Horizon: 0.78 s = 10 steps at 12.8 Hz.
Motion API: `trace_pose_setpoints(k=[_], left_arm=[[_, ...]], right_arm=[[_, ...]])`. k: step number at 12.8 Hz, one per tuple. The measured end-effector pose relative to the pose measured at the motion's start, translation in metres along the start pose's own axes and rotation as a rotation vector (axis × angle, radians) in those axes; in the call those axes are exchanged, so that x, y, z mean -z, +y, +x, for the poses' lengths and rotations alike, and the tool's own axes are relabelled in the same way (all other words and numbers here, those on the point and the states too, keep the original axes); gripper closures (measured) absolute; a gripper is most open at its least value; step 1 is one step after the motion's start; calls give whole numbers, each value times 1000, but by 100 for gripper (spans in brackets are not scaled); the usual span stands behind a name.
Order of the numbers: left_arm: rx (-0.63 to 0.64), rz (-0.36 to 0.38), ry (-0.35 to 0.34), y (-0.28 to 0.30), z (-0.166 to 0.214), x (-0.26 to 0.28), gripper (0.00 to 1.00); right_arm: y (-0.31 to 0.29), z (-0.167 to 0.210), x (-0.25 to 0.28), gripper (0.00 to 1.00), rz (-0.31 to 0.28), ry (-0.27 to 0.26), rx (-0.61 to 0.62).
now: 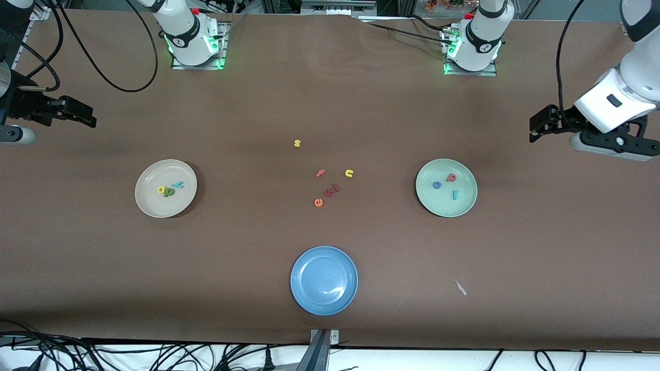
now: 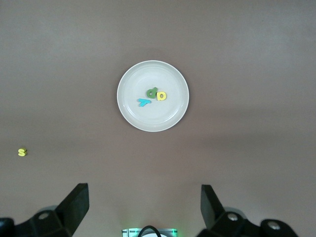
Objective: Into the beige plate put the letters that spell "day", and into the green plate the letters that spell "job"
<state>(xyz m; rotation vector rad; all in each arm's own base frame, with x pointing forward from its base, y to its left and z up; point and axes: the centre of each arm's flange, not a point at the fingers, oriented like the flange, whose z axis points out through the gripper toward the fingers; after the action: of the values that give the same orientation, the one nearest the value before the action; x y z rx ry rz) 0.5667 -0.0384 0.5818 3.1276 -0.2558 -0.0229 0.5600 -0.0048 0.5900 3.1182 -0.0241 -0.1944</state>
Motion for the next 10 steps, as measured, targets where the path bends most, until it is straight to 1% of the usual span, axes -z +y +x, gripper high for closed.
trace_pose_setpoints(k=[2, 5, 10], left_arm=[[21, 1, 1, -16, -2, 0, 0], [27, 29, 3, -25, -2, 1, 0], [40, 9, 2, -21, -3, 1, 0]], right_arm=[[0, 0, 0, 0, 0, 0, 0], [0, 0, 0, 0, 0, 0, 0], [0, 0, 0, 0, 0, -1, 1]])
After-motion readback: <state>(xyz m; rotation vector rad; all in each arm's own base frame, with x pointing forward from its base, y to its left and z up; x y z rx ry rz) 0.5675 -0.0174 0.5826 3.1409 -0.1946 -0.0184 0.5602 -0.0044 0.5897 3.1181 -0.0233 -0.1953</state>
